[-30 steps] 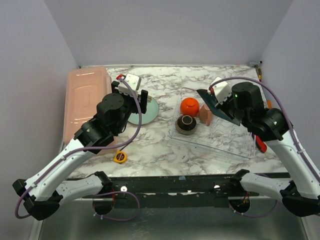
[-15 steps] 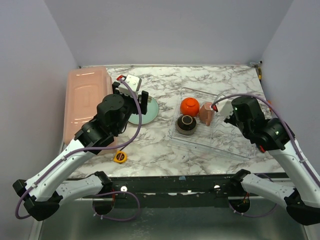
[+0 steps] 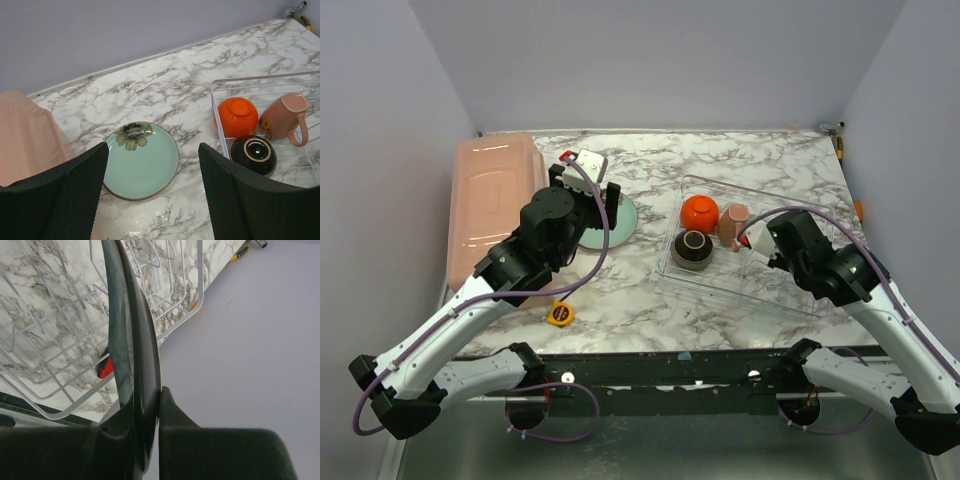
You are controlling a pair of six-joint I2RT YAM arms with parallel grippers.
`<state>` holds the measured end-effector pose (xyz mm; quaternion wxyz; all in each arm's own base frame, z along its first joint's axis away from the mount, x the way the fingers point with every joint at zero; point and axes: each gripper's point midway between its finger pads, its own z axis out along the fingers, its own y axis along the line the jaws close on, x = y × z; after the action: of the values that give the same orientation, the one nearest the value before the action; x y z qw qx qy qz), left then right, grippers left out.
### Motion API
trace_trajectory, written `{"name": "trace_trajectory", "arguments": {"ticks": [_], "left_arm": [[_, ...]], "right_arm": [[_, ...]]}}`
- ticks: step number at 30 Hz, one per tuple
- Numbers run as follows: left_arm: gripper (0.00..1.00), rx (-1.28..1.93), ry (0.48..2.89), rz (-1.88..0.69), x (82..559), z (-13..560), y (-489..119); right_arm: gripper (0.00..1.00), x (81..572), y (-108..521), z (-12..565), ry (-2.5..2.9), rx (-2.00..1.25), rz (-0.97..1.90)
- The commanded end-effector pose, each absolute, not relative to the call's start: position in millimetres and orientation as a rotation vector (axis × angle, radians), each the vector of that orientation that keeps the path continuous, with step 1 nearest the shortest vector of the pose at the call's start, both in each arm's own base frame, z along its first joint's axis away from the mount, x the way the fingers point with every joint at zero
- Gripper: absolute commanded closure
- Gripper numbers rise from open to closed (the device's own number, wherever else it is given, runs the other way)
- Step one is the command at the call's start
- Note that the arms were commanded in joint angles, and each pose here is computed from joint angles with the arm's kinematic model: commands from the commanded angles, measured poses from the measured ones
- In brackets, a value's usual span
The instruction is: Load the mixed dishes into the dish rack
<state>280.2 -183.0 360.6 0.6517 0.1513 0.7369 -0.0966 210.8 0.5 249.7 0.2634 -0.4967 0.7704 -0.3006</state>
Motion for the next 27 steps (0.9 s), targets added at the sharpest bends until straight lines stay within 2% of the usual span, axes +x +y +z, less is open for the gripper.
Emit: {"name": "trace_trajectory", "arguments": {"ticks": [1, 27], "left_arm": [[0.27, 0.347, 1.674, -0.22, 283.7, 356.7, -186.7], [0.27, 0.36, 1.696, -0.201, 287.5, 349.3, -189.3]], "right_arm": [[1.0, 211.9, -5.6, 254.4, 2.008, -1.457, -0.901], [1.0, 247.7, 38.7, 233.1, 1.96, -1.613, -0.834]]}}
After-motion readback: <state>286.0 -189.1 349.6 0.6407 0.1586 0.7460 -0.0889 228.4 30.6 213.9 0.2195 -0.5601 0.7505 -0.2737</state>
